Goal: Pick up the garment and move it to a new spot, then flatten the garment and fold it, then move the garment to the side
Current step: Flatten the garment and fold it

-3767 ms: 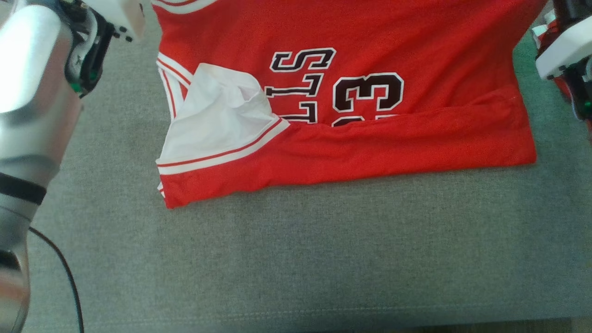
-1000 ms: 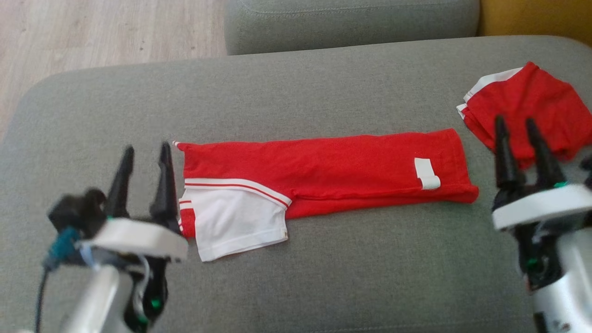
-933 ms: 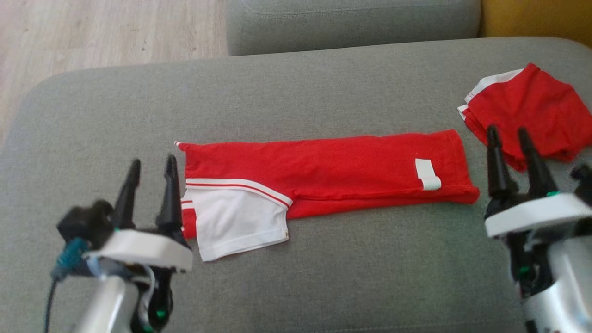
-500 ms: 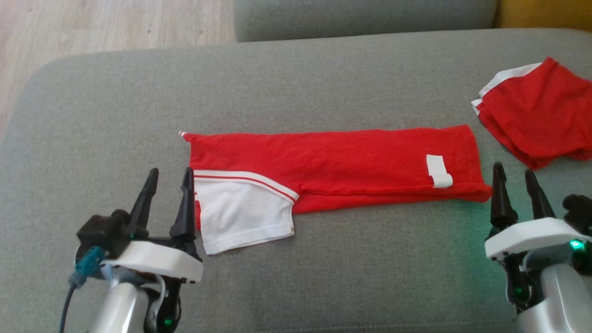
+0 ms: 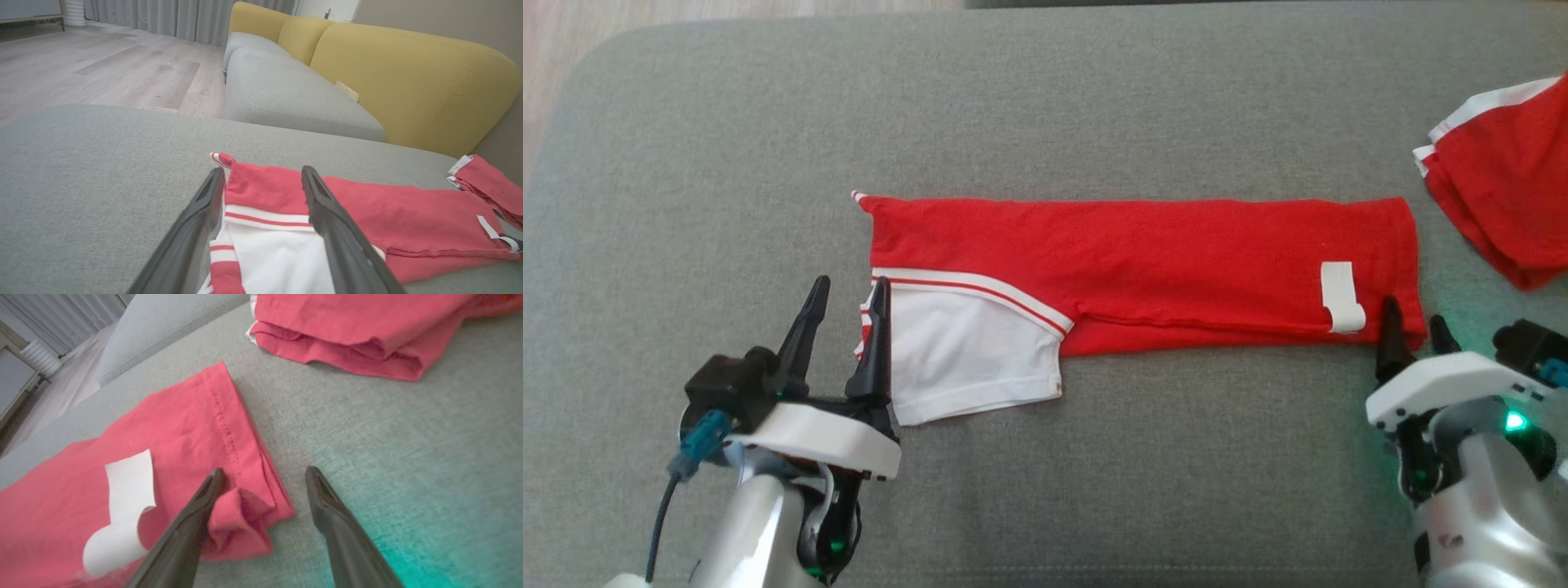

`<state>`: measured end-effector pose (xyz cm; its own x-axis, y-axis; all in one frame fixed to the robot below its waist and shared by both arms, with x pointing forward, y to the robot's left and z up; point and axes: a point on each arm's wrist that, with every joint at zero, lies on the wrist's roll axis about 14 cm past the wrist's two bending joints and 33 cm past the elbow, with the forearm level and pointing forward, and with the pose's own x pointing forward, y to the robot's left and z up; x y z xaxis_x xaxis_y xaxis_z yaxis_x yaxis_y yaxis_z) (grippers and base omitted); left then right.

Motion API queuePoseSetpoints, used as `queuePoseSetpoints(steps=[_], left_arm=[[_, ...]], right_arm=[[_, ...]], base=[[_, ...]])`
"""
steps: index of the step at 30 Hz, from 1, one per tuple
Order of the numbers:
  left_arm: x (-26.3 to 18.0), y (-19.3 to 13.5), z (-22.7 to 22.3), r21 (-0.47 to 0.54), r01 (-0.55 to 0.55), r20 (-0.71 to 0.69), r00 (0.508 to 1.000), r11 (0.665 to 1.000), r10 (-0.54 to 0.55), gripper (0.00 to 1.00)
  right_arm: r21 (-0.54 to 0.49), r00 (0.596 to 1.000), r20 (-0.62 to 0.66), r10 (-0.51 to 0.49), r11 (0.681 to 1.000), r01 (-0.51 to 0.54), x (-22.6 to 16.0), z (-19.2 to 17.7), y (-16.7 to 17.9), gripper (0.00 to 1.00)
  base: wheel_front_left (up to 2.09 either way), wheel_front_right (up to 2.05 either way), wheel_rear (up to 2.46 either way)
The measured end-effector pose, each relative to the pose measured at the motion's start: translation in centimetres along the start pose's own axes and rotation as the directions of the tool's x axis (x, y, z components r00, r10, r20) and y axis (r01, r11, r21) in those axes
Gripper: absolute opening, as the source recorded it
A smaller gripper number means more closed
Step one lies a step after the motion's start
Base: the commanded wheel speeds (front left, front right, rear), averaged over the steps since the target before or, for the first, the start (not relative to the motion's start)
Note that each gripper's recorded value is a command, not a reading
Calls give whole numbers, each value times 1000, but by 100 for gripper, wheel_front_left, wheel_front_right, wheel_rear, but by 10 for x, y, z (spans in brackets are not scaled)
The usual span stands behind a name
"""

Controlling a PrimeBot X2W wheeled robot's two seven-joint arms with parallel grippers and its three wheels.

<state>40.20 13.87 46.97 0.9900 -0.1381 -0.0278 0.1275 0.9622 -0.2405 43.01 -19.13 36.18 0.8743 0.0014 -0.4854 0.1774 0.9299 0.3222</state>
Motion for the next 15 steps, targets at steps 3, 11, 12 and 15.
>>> queuePoseSetpoints(steps=[3, 11, 12, 15], left_arm=[[1, 2, -3, -4, -3, -9, 1000, 1000, 3, 100], [11, -3, 4, -1, 15, 14, 1000, 1000, -15, 100], [12, -3, 4, 2, 14, 16, 1000, 1000, -14, 100], [11, -5, 7, 5, 23, 22, 999, 1000, -23, 100]], right_arm=[[24, 1000, -22, 17, 1000, -17, 8, -3, 8, 100], [23, 999, -26, 46, 999, -45, 12, -5, 18, 0], [21, 999, -18, 42, 999, -42, 11, -4, 17, 0], [17, 1000, 28, 8, 1000, -9, 5, 3, 6, 0]], base=[[0, 0, 0], [0, 0, 0], [0, 0, 0], [0, 0, 0]])
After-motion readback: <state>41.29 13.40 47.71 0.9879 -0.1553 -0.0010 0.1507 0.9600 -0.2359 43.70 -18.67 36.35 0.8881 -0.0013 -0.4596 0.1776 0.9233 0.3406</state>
